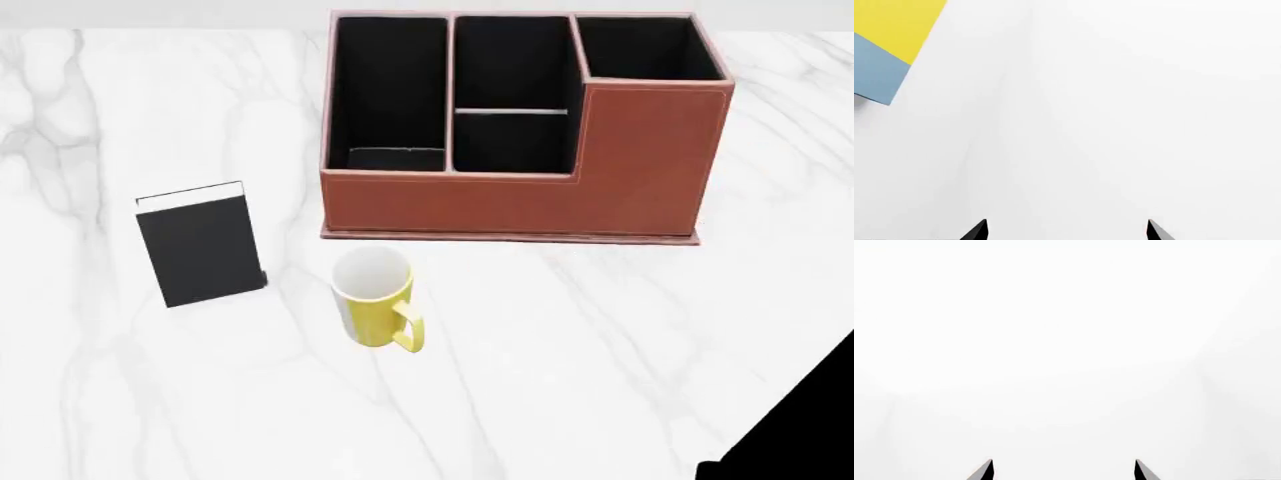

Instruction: Pick up the yellow and white mug and place it to the right of the caddy.

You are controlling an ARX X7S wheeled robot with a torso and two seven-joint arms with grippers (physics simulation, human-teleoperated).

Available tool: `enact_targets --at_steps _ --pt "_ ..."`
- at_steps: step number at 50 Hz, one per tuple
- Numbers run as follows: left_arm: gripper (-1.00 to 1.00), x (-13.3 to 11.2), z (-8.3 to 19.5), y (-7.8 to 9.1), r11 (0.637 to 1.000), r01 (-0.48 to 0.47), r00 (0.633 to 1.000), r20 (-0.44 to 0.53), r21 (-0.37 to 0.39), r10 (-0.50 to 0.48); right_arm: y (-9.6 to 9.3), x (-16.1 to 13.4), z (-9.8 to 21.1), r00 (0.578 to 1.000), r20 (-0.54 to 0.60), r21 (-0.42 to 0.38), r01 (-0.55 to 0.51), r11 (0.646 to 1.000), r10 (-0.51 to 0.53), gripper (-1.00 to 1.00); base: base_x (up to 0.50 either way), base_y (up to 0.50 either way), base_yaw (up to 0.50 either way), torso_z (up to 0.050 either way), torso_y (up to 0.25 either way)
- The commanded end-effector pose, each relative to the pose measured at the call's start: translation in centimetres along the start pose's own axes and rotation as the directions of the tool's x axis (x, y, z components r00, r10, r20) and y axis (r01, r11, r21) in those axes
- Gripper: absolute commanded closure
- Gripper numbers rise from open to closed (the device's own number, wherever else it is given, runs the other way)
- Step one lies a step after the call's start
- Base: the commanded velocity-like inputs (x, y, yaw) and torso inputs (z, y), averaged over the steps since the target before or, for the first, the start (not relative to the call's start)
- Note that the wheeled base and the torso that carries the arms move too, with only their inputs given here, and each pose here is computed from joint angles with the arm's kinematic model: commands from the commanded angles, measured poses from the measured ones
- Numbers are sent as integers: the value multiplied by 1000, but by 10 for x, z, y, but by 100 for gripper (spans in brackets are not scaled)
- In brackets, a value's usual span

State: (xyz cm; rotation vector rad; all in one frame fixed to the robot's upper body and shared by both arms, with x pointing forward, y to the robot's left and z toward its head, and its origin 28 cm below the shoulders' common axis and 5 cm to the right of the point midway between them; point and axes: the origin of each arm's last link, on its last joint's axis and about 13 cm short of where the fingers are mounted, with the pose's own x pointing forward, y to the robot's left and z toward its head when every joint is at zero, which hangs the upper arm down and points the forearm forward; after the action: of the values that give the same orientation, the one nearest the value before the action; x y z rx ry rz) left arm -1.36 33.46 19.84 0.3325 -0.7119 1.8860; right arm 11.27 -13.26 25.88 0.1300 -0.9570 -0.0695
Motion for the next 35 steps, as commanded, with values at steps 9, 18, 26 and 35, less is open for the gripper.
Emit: enact_targets --at_steps 9,18,26,35 --pt "-100 3 1 1 1000 -22 1000 2 4 22 0 -2 0 1000 9 26 20 999 -21 -100 -39 -246 0 0 0" --pt "-100 1 0 1 1000 -16 1000 1 7 16 0 -2 0 1000 11 30 18 999 -18 -100 -69 -359 0 0 0" --pt "-100 2 0 1 1000 -14 1000 3 9 14 1 -2 -1 1000 10 30 12 999 -12 -100 -66 -359 0 0 0" --pt "-100 0 0 0 1000 -8 1000 4 10 8 4 -2 -4 1000 0 26 1 1000 -1 -100 -66 -346 0 0 0"
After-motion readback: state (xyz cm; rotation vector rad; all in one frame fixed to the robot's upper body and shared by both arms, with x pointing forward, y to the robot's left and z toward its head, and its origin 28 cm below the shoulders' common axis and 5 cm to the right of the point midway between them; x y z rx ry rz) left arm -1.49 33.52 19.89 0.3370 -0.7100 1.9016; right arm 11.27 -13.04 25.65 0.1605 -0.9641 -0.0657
